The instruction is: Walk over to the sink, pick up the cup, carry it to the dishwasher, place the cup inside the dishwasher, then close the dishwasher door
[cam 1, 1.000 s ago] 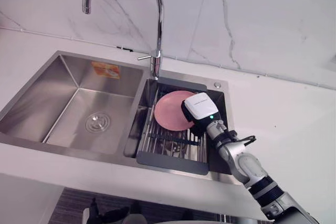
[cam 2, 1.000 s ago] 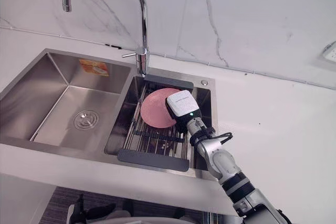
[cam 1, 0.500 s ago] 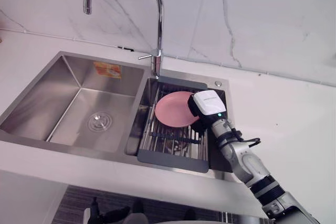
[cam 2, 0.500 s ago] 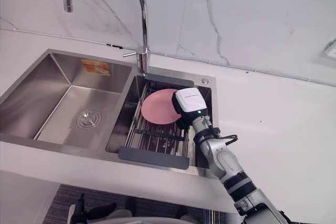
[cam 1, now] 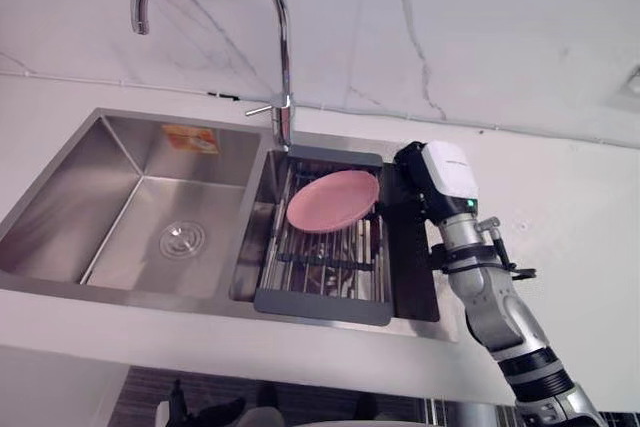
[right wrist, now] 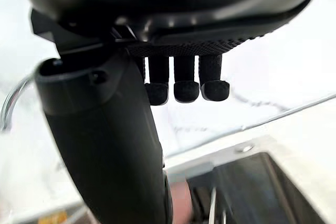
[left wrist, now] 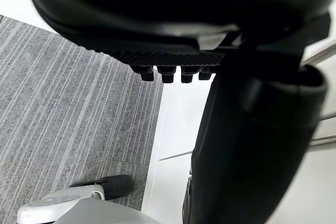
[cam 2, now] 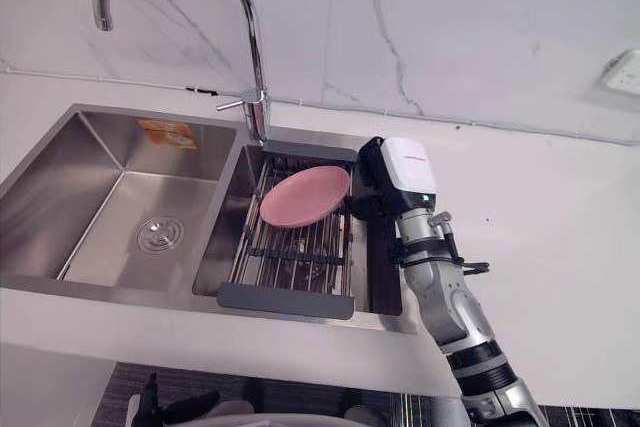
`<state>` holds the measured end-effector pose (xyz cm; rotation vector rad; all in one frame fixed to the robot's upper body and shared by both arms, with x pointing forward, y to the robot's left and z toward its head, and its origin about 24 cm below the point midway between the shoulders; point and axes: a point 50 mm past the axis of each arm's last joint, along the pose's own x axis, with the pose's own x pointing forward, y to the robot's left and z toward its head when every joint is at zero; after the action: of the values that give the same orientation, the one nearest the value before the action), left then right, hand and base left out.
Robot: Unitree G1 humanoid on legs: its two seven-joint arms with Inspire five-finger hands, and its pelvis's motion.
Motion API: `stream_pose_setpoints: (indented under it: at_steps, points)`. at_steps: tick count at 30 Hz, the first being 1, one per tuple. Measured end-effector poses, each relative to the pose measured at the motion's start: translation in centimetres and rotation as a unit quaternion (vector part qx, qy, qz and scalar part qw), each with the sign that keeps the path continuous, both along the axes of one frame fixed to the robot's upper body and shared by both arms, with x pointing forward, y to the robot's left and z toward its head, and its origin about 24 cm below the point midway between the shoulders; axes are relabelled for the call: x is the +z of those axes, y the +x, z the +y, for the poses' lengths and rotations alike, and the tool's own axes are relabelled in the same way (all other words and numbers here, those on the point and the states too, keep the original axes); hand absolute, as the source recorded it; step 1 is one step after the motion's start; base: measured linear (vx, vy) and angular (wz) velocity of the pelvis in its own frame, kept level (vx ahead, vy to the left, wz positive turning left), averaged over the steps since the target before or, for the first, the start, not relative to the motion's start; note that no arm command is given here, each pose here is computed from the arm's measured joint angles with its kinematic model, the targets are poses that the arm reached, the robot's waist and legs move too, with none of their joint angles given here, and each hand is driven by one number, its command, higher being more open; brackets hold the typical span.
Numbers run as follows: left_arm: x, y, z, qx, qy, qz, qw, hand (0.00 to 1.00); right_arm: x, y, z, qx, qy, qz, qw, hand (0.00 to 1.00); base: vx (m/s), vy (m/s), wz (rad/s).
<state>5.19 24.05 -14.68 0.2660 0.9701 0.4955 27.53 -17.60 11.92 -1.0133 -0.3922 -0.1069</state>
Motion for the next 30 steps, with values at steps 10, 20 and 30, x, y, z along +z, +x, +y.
stream_pose_setpoints:
  at_steps: [10, 20, 30]
  points:
    - [-0.2, -0.5, -0.7, 0.008, -0.005, 0.003, 1.000, 1.00, 2.8, -0.7, -3.1, -0.059, 0.036, -0.075, 0.995, 1.00, 0.00, -0.005, -0.04]
    - [-0.2, -0.9, -0.7, 0.010, -0.004, 0.008, 1.000, 1.00, 2.6, -2.5, -0.9, 0.079, -0.021, 0.000, 0.997, 1.00, -0.01, -0.001, -0.01]
    - [-0.3, -1.1, -0.4, 0.009, -0.002, 0.016, 1.000, 1.00, -0.4, -3.6, 3.7, 0.219, -0.181, 0.128, 0.950, 1.00, -0.01, -0.001, -0.01]
